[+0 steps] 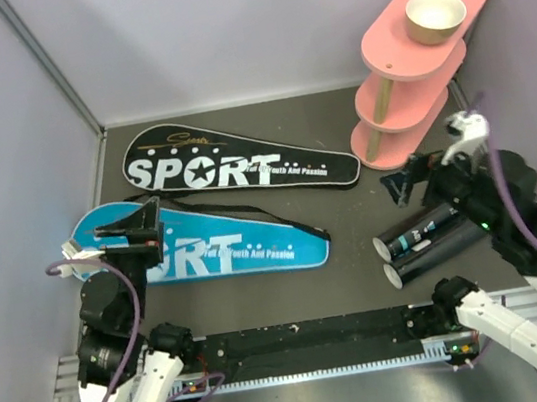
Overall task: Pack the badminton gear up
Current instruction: Place the racket bag at the center of the board, then reset both arms
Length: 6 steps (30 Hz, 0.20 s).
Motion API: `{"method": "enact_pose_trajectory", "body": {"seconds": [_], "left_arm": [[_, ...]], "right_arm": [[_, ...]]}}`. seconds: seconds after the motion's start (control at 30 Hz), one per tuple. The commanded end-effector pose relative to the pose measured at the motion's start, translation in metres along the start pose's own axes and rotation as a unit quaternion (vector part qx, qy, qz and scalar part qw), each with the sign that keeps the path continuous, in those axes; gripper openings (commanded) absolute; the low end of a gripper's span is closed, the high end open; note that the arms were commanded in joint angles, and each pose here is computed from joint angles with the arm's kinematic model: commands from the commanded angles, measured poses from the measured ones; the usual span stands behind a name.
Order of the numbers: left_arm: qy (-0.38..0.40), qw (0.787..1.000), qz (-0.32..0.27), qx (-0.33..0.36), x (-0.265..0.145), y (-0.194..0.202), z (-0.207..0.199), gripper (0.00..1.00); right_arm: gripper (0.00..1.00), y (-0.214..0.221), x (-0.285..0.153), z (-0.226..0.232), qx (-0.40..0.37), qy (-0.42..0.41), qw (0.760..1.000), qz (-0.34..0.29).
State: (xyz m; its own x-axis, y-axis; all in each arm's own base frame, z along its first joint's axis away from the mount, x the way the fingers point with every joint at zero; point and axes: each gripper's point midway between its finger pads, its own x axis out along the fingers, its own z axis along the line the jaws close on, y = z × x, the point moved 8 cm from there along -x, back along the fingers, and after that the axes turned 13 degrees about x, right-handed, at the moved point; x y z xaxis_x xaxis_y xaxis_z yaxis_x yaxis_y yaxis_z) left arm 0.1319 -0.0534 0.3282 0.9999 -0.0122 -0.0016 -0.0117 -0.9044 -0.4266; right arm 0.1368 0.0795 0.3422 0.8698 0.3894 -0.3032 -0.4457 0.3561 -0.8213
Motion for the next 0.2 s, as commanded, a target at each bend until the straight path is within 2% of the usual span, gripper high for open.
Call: {"method": "enact_pose_trajectory", "body": {"seconds": [0.0, 0.03, 0.07, 0.1, 0.13, 0.17], "left_arm": [[-0.019, 0.991, 0.022, 0.133, -0.015, -0.007, -0.001, 0.97], [0.003, 0.983, 0.02, 0.181, -0.014, -0.012, -0.011, 0.96], [0.04, 0.979, 0.014, 0.199, -0.017, -0.019, -0.029, 0.96], [0.079, 0.967, -0.011, 0.243, -0.029, -0.036, -0.055, 0.98], [0.094, 0.957, -0.009, 0.275, -0.028, -0.041, -0.067, 0.98], [0.155, 0.942, -0.024, 0.297, -0.043, -0.055, -0.098, 0.98]], "right_arm": [[0.99, -0.047, -0.071, 0.007, -0.038, -0.022, 0.987, -0.155], [0.99, -0.054, -0.088, 0.011, -0.049, -0.04, 0.982, -0.178], [0.99, -0.059, -0.102, 0.01, -0.056, -0.042, 0.977, -0.204], [0.99, -0.066, -0.128, 0.007, -0.048, -0.04, 0.966, -0.25], [0.99, -0.07, -0.139, 0.007, -0.051, -0.043, 0.961, -0.268], [0.99, -0.072, -0.149, 0.005, -0.066, -0.038, 0.957, -0.279]]}}
